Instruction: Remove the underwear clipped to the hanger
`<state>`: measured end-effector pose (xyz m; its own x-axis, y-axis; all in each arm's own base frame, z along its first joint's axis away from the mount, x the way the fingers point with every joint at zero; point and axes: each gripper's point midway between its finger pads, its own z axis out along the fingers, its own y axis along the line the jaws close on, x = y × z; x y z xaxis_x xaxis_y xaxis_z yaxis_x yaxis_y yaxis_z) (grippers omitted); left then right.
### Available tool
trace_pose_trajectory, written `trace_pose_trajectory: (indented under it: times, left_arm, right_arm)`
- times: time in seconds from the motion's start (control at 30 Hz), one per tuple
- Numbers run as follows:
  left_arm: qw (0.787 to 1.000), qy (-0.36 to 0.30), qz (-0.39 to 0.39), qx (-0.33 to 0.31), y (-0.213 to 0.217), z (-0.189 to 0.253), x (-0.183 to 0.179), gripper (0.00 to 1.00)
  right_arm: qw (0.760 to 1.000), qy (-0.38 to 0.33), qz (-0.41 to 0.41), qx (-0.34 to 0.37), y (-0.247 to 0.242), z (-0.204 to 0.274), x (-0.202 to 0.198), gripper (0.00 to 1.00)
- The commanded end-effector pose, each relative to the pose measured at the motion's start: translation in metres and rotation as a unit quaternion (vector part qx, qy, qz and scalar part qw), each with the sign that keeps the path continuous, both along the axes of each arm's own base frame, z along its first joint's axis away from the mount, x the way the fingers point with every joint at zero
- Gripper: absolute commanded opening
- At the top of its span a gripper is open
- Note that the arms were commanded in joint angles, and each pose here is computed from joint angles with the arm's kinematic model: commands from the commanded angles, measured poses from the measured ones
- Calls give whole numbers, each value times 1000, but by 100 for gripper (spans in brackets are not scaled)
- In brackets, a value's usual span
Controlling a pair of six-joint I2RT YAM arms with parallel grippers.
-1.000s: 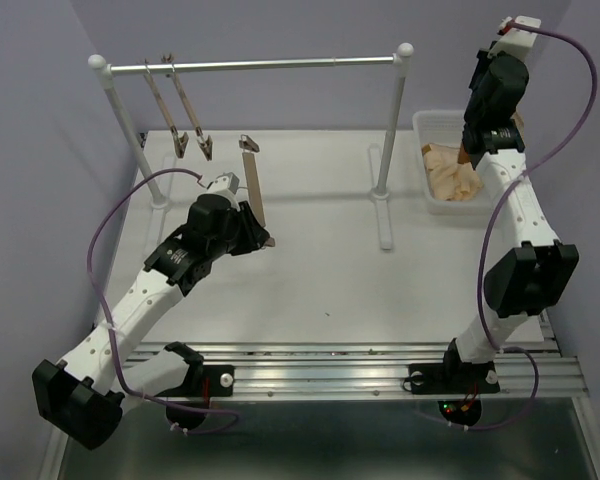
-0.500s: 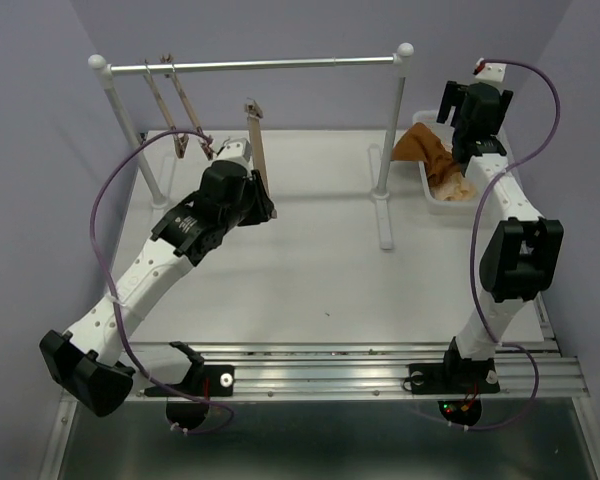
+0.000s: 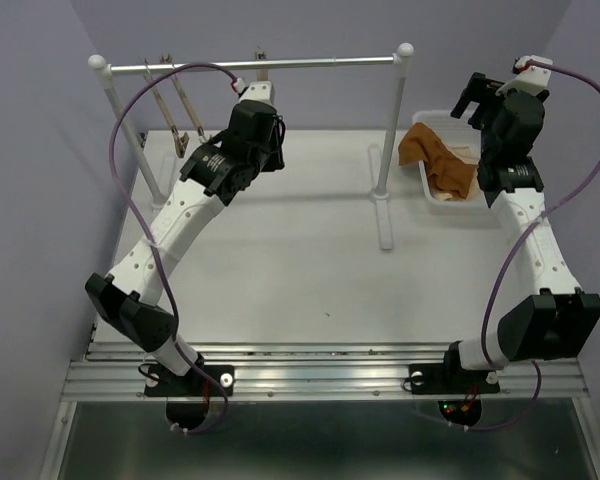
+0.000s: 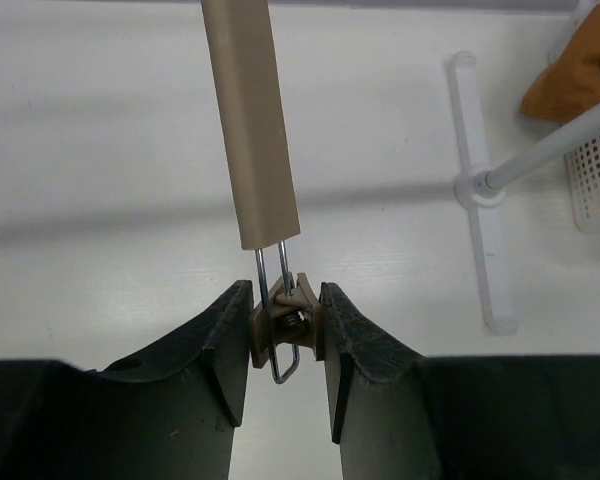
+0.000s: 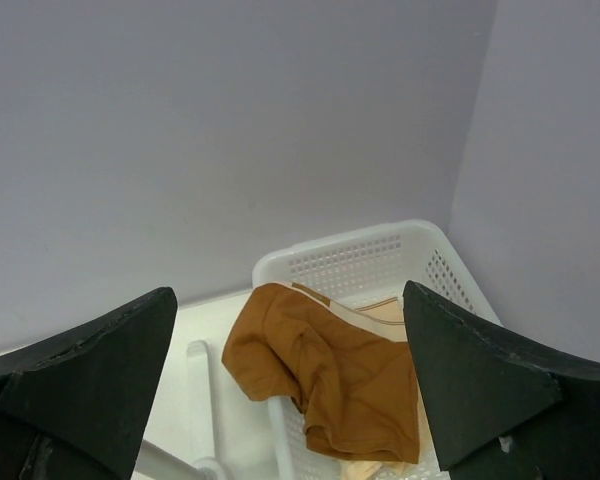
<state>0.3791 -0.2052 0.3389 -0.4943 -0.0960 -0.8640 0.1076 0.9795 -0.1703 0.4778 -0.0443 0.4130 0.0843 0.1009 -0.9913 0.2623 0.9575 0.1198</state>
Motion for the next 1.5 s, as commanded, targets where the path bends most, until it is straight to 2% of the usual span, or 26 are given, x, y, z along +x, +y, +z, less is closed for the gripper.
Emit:
trace_pose_trajectory:
  times: [0.0, 0.2, 0.43, 0.77, 1.0, 1.1, 1.17, 1.27, 1.47]
  left_arm:
    - [998, -54, 29, 25, 12, 42, 18, 0]
    - [996, -73, 42, 26, 10, 58, 46, 0]
    - [993, -109, 44, 32, 24, 83, 68, 0]
    - [994, -91, 41, 46, 31, 65, 85, 0]
    - [994, -104, -10, 39, 26, 69, 61, 0]
    - [990, -121, -54, 41, 25, 74, 35, 0]
    - [987, -144, -62, 37, 30, 89, 18, 0]
    - [985, -144, -85, 38, 29, 81, 2, 0]
    - [972, -194, -132, 21, 30, 104, -47, 0]
  right_arm:
    - [999, -34, 36, 4, 12, 17, -11, 100]
    - [998, -49, 42, -11, 13, 27, -28, 100]
    - [999, -35, 30, -27, 9, 17, -24, 100]
    - [999, -20, 40, -26, 12, 4, -12, 100]
    - [998, -18, 50, -15, 16, -2, -14, 100]
    - [998, -19, 51, -12, 16, -2, -19, 100]
    - [998, -24, 54, -10, 18, 2, -23, 100]
    - [998, -26, 57, -7, 19, 1, -28, 100]
    - [997, -37, 66, -1, 23, 7, -39, 100]
